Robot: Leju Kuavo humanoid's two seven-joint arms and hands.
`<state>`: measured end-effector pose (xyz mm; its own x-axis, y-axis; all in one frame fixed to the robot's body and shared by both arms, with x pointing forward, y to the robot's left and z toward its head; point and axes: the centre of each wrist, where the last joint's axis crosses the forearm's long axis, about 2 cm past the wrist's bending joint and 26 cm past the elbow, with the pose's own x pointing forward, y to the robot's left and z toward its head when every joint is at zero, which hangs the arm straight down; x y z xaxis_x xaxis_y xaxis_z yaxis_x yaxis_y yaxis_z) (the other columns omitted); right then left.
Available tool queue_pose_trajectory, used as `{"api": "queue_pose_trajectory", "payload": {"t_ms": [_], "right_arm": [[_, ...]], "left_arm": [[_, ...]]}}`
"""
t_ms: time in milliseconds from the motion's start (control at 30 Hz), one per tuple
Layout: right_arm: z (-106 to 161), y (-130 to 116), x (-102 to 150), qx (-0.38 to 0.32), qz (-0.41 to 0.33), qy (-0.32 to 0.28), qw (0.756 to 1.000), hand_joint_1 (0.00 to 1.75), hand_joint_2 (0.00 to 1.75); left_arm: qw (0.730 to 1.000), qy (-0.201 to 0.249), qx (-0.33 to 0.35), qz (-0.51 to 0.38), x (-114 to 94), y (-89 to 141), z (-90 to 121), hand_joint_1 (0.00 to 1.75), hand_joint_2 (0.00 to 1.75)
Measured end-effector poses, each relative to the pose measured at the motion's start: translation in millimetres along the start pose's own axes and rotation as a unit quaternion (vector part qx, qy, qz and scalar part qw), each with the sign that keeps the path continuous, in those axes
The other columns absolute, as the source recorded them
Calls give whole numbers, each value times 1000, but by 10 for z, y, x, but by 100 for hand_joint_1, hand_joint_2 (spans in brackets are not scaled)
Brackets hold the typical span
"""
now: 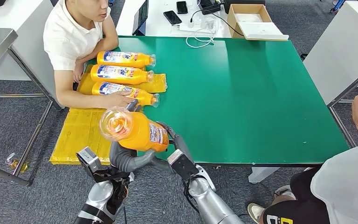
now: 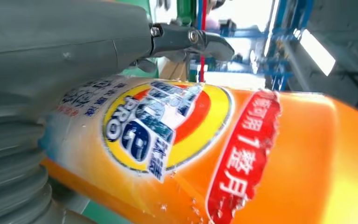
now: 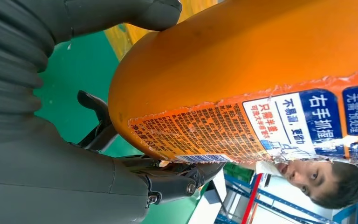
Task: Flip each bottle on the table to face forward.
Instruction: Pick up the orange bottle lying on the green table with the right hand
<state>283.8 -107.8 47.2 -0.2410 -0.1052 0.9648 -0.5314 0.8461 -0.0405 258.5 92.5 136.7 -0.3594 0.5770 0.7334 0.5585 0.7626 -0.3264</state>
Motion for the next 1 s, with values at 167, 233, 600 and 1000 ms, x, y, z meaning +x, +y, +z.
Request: {"api": "queue_pose_trajectory", "payload": {"t_ms": [167,233,600,1000], "right_arm": [[-16,81,2,12,8,3,1000,175,175],[-26,95,6,15,10,3,1000,175,175],[-37,114,2,21,13,5,1000,175,175],[36,37,-37,35,51,30,998,175,175]], "left_arm": [[997,-30,12,-70,35,-2,-22,0,175],[996,-37,12,-81,46,-8,-28,0,175],[998,-39,13,-46,64,-29,-40,0,175],[998,8,-62,32,52,1,8,175,175]]}}
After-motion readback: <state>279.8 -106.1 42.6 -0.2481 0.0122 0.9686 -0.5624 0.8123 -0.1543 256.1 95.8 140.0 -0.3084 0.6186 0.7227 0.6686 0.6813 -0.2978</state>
